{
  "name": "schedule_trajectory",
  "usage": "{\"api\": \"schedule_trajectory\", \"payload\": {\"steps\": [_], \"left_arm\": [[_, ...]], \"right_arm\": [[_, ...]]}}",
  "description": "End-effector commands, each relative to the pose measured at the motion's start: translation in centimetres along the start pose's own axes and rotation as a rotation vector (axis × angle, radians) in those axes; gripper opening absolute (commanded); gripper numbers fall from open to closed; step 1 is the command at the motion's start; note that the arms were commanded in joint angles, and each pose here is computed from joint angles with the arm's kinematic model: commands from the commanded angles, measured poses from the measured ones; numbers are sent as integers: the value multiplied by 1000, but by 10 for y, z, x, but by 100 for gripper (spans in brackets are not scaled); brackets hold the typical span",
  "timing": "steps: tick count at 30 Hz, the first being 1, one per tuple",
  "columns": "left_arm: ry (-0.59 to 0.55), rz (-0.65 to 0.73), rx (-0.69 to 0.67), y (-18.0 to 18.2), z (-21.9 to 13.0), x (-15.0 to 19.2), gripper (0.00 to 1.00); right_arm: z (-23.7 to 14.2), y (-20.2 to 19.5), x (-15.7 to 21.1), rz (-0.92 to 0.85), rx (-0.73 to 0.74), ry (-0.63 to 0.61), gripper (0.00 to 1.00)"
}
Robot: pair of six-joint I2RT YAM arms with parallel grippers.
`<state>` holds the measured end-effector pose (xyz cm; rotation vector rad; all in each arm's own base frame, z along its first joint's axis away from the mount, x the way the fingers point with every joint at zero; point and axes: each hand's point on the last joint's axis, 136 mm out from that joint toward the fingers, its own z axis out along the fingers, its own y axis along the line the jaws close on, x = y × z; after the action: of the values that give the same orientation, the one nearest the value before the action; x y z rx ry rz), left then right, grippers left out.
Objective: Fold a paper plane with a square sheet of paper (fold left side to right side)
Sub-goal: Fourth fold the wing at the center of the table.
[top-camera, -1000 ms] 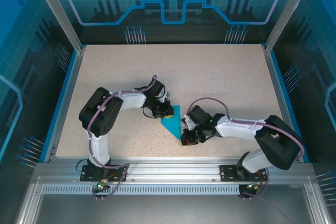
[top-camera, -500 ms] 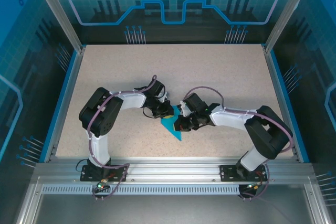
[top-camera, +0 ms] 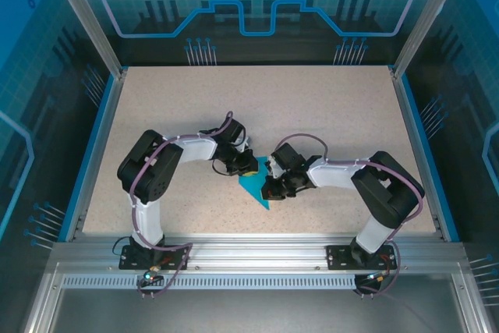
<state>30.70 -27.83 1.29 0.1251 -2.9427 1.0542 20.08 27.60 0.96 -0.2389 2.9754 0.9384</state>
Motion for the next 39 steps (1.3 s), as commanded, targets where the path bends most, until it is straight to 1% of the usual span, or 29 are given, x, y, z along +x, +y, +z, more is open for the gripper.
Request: {"api": "schedule_trajectory", "payload": {"steps": [1,4,7,10,14,18,25,32,39], "left_arm": [[-13,19,-86,11,-6,-1,17],[-41,68,-38,-9,-16,-10,22],[-56,118,60,-33,-27,-13,23],[-76,152,135,-48,-38,-13,22],[-89,197,205,-56,-49,2,19],[-70,193,232,-50,-48,20,15],[2,181,249,-39,-26,46,12],[36,181,255,-39,-12,50,11],[55,163,228,-30,0,50,10]], "right_arm": [[10,-43,28,83,127,80,0],[13,-51,33,86,141,99,0],[16,-56,36,83,145,109,0],[16,-59,37,77,145,111,0],[17,-60,37,70,135,116,0],[17,-60,37,61,133,117,0],[16,-60,35,59,128,117,0],[16,-58,33,54,129,120,0],[17,-59,33,56,130,126,0]]}}
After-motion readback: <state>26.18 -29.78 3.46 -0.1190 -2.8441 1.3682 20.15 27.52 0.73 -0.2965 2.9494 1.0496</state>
